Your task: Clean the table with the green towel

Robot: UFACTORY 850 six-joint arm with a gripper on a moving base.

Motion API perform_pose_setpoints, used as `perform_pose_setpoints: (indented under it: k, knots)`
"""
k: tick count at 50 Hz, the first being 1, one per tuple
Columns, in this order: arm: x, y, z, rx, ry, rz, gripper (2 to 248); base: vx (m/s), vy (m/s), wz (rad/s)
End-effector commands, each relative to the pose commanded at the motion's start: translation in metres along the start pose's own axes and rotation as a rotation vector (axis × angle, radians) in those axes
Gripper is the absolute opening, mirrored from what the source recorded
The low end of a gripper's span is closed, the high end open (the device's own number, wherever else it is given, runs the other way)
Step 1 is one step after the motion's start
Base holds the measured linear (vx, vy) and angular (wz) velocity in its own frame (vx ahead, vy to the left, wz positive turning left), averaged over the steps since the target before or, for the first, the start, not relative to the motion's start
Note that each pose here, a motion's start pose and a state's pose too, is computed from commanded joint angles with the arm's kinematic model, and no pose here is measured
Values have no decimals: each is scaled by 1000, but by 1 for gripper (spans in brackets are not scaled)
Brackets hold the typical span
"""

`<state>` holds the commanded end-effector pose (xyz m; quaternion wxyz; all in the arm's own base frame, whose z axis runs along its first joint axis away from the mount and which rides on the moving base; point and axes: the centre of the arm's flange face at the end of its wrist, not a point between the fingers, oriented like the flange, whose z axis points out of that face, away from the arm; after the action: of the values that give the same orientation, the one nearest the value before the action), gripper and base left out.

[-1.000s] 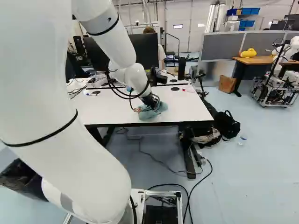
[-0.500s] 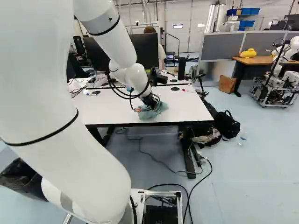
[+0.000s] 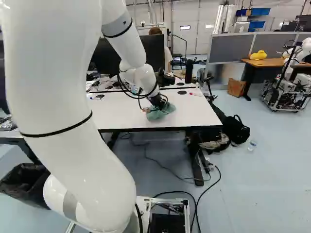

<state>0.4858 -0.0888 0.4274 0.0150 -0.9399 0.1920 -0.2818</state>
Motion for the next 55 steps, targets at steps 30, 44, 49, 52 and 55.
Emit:
perform_pose_setpoints:
  k: [30, 44, 49, 52, 55]
  knots:
    - [33, -31, 27, 28, 12, -37, 30, 0, 0, 0]
    - [21, -49, 22, 47, 4, -69, 30, 0, 0, 0]
    - [13, -50, 17, 50, -1, -75, 30, 0, 0, 0]
    - [8, -51, 14, 51, -4, -78, 30, 0, 0, 0]
    - [3, -52, 11, 53, -7, -82, 30, 0, 0, 0]
